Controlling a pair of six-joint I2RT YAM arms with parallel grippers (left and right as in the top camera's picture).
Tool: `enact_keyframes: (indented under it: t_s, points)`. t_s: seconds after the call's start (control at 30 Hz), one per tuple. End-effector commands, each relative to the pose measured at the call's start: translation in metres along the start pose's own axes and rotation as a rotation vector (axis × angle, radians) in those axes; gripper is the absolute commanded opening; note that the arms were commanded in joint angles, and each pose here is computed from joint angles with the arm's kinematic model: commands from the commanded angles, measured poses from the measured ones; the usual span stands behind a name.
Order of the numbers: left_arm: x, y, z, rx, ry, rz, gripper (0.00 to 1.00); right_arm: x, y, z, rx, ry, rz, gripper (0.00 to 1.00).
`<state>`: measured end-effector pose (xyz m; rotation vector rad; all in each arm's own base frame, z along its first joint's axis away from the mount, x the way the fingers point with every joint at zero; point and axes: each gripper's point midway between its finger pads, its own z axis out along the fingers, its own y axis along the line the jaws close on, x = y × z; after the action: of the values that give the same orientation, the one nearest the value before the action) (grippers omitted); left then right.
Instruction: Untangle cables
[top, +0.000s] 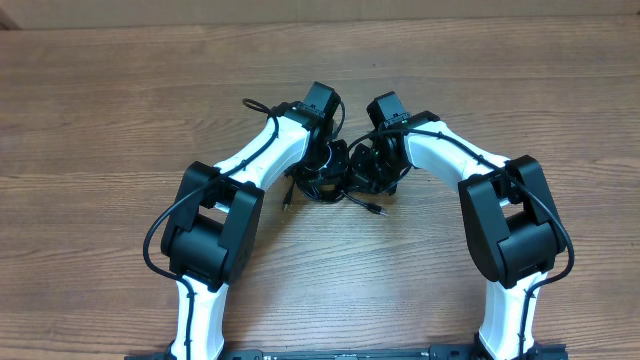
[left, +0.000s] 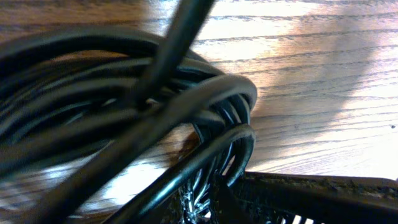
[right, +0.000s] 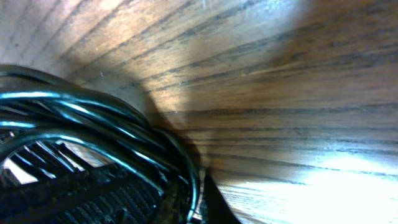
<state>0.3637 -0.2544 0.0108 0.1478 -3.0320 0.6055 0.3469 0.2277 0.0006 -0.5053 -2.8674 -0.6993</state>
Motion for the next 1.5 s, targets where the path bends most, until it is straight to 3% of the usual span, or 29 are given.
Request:
enact_keyframes:
  t_s: [0.0,0.17,0.23,0.4,0.57,0.87,1.3,1.47]
  points:
    - [0.028,-0.005,0.022,0.011,0.093,-0.002,0.12,0.005,-0.017,0.010,0.061,-0.002,0.006,0.04]
    - [0.042,-0.008,0.036,0.017,0.153,-0.007,0.13,0.004,-0.017,0.010,0.062,-0.003,0.006,0.04]
    - [0.046,-0.011,0.039,0.026,0.167,-0.003,0.04,0.004,-0.017,0.010,0.062,-0.003,0.005,0.04]
    - [0.050,-0.051,0.028,0.270,0.239,0.044,0.04,0.004,-0.017,0.010,0.061,-0.003,0.005,0.04]
    - [0.038,-0.065,0.012,0.413,0.252,0.037,0.04,0.004,-0.017,0.010,0.060,-0.004,-0.015,0.04]
    - [0.023,-0.060,-0.010,0.530,0.275,-0.014,0.04,0.004,-0.017,0.010,0.060,-0.004,-0.015,0.04]
    - [0.028,-0.091,-0.039,0.764,0.348,0.048,0.04,0.008,-0.009,0.010,0.016,0.022,-0.027,0.04]
    - [0.023,-0.091,-0.044,0.790,0.344,0.045,0.04,0.014,-0.001,0.009,-0.032,0.059,-0.075,0.04]
